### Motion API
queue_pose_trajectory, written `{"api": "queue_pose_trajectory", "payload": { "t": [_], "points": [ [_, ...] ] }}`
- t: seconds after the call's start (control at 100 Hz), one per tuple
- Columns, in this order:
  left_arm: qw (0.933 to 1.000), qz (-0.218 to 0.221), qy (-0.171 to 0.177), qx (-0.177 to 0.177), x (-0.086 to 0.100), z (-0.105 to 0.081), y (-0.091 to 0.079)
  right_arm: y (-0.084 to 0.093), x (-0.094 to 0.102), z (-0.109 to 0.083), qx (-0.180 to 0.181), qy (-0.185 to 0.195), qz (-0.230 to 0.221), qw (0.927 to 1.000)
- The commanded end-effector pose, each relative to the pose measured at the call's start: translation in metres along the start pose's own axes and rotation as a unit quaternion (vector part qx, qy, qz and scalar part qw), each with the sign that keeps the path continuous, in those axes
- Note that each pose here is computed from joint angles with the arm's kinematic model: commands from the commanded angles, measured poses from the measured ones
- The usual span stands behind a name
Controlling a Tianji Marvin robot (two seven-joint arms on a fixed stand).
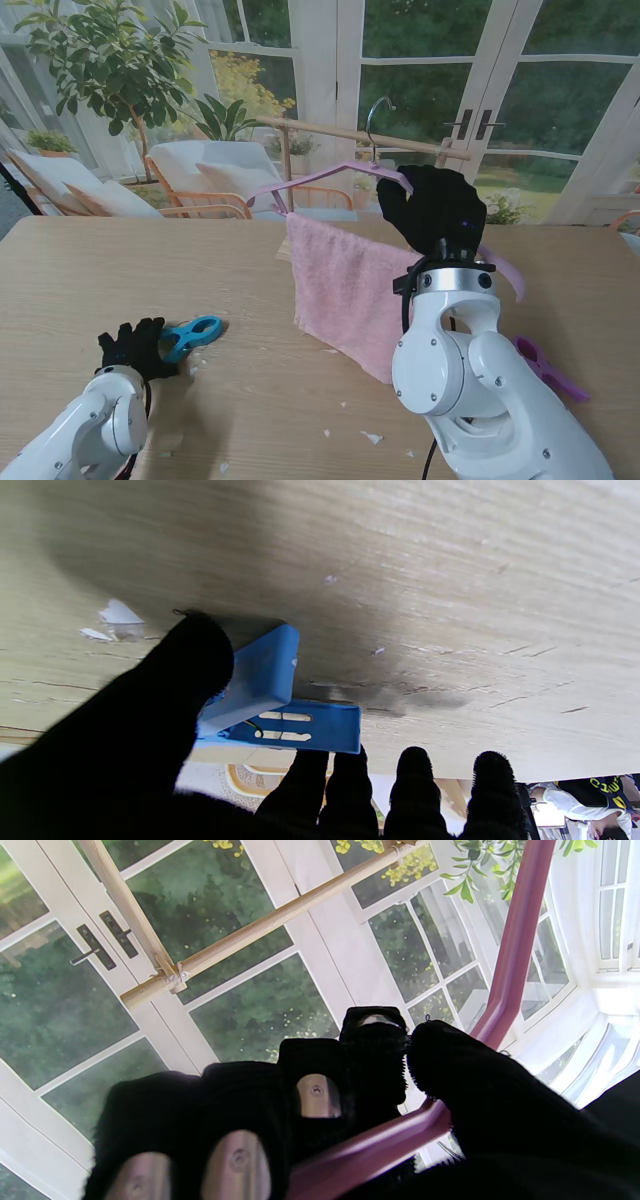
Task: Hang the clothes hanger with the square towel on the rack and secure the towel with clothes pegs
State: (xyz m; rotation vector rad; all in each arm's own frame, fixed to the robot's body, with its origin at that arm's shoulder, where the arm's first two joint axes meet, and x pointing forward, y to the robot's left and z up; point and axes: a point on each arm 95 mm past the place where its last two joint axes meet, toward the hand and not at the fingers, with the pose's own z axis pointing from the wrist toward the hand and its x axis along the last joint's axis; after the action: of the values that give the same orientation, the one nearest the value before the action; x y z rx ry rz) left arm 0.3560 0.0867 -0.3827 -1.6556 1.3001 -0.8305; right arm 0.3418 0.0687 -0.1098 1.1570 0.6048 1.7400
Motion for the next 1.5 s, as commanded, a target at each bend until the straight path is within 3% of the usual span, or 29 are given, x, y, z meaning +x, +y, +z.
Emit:
{"api": "queue_pose_trajectory", "payload": {
  "t": [0.0, 0.8, 1.16, 1.49],
  "points": [
    [1.0000, -0.003, 0.004, -0.007, 0.0032, 0.0008, -0.0009, 0.0021, 0.0022, -0.0010, 0.003, -0.001, 0.005, 1.0000],
    [0.9990, -0.038, -0.006, -0.021, 0.0071, -0.0010, 0.0014, 0.0007, 0.0007, 0.0003, 0.005, -0.003, 0.004, 1.0000],
    [0.9995, -0.024, 0.002, -0.020, 0.0067, -0.0036, -0.0004, 0.0002, 0.0011, 0.0005, 0.005, -0.002, 0.004, 1.0000],
    [0.9997, -0.016, -0.011, -0.011, 0.0015, -0.0060, -0.0049, 0.0001, 0.0012, 0.0003, 0.006, -0.003, 0.005, 1.0000]
  ]
}}
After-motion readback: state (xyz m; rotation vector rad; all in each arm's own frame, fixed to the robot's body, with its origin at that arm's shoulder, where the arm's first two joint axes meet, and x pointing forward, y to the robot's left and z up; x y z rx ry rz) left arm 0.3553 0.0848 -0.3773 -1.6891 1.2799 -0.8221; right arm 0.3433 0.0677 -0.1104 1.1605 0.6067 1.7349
